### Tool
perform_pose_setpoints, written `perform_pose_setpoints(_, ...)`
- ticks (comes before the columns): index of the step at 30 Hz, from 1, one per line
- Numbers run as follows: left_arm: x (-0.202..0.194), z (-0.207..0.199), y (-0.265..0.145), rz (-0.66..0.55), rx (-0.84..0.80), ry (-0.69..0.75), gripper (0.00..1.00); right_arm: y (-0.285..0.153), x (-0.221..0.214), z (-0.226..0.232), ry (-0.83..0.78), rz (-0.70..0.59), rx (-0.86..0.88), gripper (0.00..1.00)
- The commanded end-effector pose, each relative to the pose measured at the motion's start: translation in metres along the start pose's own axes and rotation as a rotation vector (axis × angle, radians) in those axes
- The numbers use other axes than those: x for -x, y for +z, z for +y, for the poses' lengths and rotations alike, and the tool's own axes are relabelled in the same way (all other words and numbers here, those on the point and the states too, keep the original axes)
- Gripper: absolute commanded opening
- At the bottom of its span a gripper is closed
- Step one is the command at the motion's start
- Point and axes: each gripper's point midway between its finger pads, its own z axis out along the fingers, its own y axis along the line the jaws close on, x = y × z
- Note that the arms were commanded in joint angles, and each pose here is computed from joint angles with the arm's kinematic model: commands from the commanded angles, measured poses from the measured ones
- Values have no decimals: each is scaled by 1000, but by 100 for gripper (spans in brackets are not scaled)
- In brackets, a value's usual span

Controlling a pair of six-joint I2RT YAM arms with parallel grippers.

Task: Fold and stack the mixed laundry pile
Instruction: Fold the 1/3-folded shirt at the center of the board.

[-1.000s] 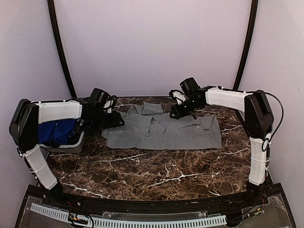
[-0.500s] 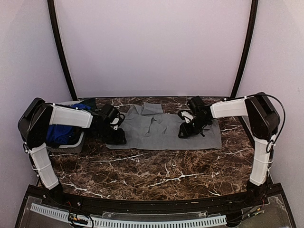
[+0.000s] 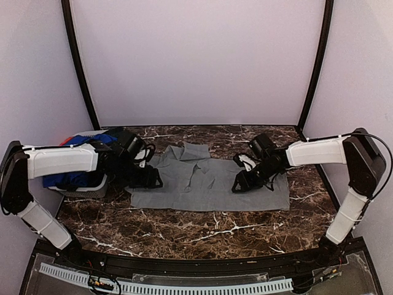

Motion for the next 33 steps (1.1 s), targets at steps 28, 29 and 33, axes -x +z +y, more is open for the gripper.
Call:
perform_pose_setpoints(28, 261, -62, 69, -277, -265, 35, 65, -76, 53, 9, 21, -255, 2, 53)
perform_pose_setpoints(29, 262, -62, 76, -271, -270, 30, 64, -75, 52, 8, 22, -254, -2, 54)
perform_pose_setpoints(33, 261, -64, 93, -235, -294, 6, 62, -72, 48, 2, 31, -245, -16, 53)
